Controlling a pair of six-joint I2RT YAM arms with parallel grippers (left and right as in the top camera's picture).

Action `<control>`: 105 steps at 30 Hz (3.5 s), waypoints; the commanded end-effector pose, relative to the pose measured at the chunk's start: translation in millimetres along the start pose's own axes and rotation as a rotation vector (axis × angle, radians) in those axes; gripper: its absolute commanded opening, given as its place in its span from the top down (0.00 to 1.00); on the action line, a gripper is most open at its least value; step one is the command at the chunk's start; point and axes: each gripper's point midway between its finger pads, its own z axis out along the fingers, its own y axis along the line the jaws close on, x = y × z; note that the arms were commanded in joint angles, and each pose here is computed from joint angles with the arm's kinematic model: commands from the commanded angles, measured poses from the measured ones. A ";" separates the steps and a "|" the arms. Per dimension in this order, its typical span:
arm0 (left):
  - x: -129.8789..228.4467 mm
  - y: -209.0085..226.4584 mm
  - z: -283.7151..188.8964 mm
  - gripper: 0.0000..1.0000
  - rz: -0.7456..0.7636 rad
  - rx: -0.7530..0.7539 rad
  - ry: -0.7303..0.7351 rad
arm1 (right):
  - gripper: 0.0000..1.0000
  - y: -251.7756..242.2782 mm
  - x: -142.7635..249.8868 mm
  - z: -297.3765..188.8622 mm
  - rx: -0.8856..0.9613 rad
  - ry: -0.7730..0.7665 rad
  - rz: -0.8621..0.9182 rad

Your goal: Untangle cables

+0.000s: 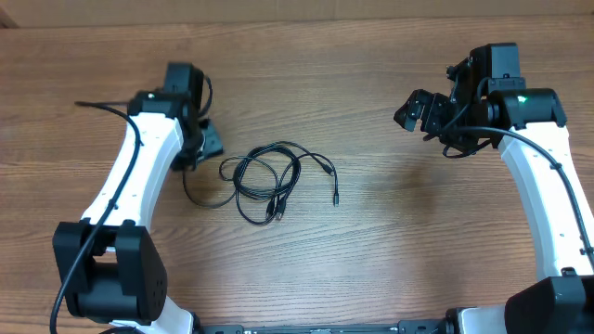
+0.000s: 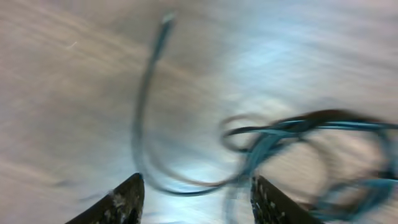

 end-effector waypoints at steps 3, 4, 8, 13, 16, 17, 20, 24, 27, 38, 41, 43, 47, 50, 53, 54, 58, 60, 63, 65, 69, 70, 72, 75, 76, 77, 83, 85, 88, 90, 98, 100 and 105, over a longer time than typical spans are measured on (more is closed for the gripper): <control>5.1 -59.0 -17.4 0.96 0.018 0.333 0.077 | 0.00 4.5 -8.1 -7.5 -0.014 -0.029 -0.005; 5.1 -62.1 -17.5 0.96 0.012 0.346 0.077 | 0.00 4.5 -8.1 -7.5 -0.014 -0.029 -0.005; 6.0 -69.7 -16.8 0.96 -0.010 0.351 0.073 | 0.00 4.5 -8.1 -7.5 -0.014 -0.029 -0.005; 20.3 -83.9 -8.9 0.81 0.000 0.331 0.104 | 0.00 4.5 -8.1 -7.5 -0.014 -0.029 -0.005; 29.0 -89.4 4.3 0.68 -0.029 0.276 0.124 | 0.00 4.5 -8.1 -7.5 -0.014 -0.029 -0.005; 32.8 -91.9 9.5 0.66 -0.036 0.259 0.134 | 0.00 4.5 -8.1 -7.5 -0.014 -0.029 -0.005; 47.5 -102.6 24.9 0.66 -0.018 0.223 0.170 | 0.00 4.5 -8.1 -7.5 -0.014 -0.029 -0.005; 62.5 -118.4 45.2 0.56 0.026 0.178 0.176 | 0.00 4.5 -8.1 -7.5 -0.014 -0.029 -0.005; 67.6 -117.9 55.5 0.46 0.010 0.119 0.165 | 0.00 4.5 -8.1 -7.5 -0.014 -0.029 -0.005; 62.5 -113.3 82.9 0.54 -0.037 -0.004 0.085 | 0.00 4.5 -8.1 -7.5 -0.014 -0.029 -0.005; 64.3 -113.0 90.8 0.59 -0.038 -0.013 0.094 | 0.00 4.5 -8.1 -7.5 -0.014 -0.029 -0.005; 67.0 -113.4 97.8 0.61 -0.038 -0.018 0.109 | 0.00 4.5 -8.1 -7.5 -0.014 -0.029 -0.005; 73.9 -110.5 112.3 0.64 -0.034 -0.043 0.141 | 0.00 4.5 -8.1 -7.5 -0.014 -0.029 -0.005; 81.2 -113.7 118.5 0.71 -0.036 -0.028 0.181 | 0.00 4.5 -8.1 -7.5 -0.014 -0.029 -0.005; 81.6 -114.1 120.1 0.96 -0.030 -0.027 0.183 | 0.00 4.5 -8.1 -7.5 -0.014 -0.029 -0.005; 81.0 -115.1 119.8 0.96 -0.021 -0.022 0.182 | 0.00 4.5 -8.1 -7.5 -0.014 -0.029 -0.005; 61.6 -130.3 104.1 0.96 0.089 0.052 0.146 | 0.00 4.5 -8.1 -7.5 -0.014 -0.029 -0.005; 51.7 -144.5 86.2 0.96 0.138 0.118 0.141 | 0.00 4.5 -8.1 -7.5 -0.014 -0.029 -0.005; 38.3 -173.7 47.6 0.96 0.242 0.262 0.142 | 0.00 4.5 -8.1 -7.5 -0.014 -0.029 -0.005; 33.7 -191.8 23.4 0.96 0.307 0.353 0.139 | 0.00 4.5 -8.1 -7.5 -0.014 -0.029 -0.005; 28.9 -226.9 -30.4 0.96 0.447 0.558 0.128 | 0.00 4.5 -8.2 -7.5 -0.015 -0.030 -0.005; 28.0 -230.4 -37.4 0.96 0.456 0.580 0.124 | 0.00 4.5 -8.1 -7.5 -0.014 -0.029 -0.005; 24.7 -234.2 -46.6 0.96 0.460 0.598 0.111 | 0.00 4.5 -8.1 -7.5 -0.014 -0.029 -0.005; 22.8 -234.6 -47.9 0.96 0.461 0.596 0.103 | 0.00 4.5 -8.1 -7.5 -0.014 -0.029 -0.005; 22.4 -233.1 -45.9 0.96 0.460 0.585 0.102 | 0.00 4.5 -8.2 -7.5 -0.015 -0.030 -0.005; 21.0 -228.6 -42.0 0.96 0.460 0.554 0.095 | 0.00 4.5 -8.1 -7.5 -0.014 -0.029 -0.005; 10.5 -190.9 -23.4 0.87 0.517 0.323 0.042 | 0.00 4.5 -8.1 -7.5 -0.014 -0.029 -0.005; 11.0 -178.8 -20.0 0.84 0.533 0.261 0.047 | 0.00 4.5 -8.1 -7.5 -0.014 -0.029 -0.005; 18.1 -168.2 -18.4 0.82 0.573 0.224 0.080 | 0.00 4.5 -8.1 -7.5 -0.014 -0.029 -0.005; 22.6 -163.5 -18.1 0.79 0.605 0.213 0.100 | 0.00 4.5 -8.1 -7.5 -0.014 -0.029 -0.005; 29.5 -176.7 -13.1 0.55 0.581 0.261 0.106 | 0.00 4.5 -8.1 -7.5 -0.014 -0.029 -0.005; 33.5 -185.3 -7.0 0.56 0.597 0.277 0.093 | 0.00 4.5 -8.1 -7.5 -0.014 -0.029 -0.005; 48.9 -208.5 9.6 0.55 0.676 0.312 0.051 | 0.00 4.5 -8.2 -7.5 -0.015 -0.030 -0.005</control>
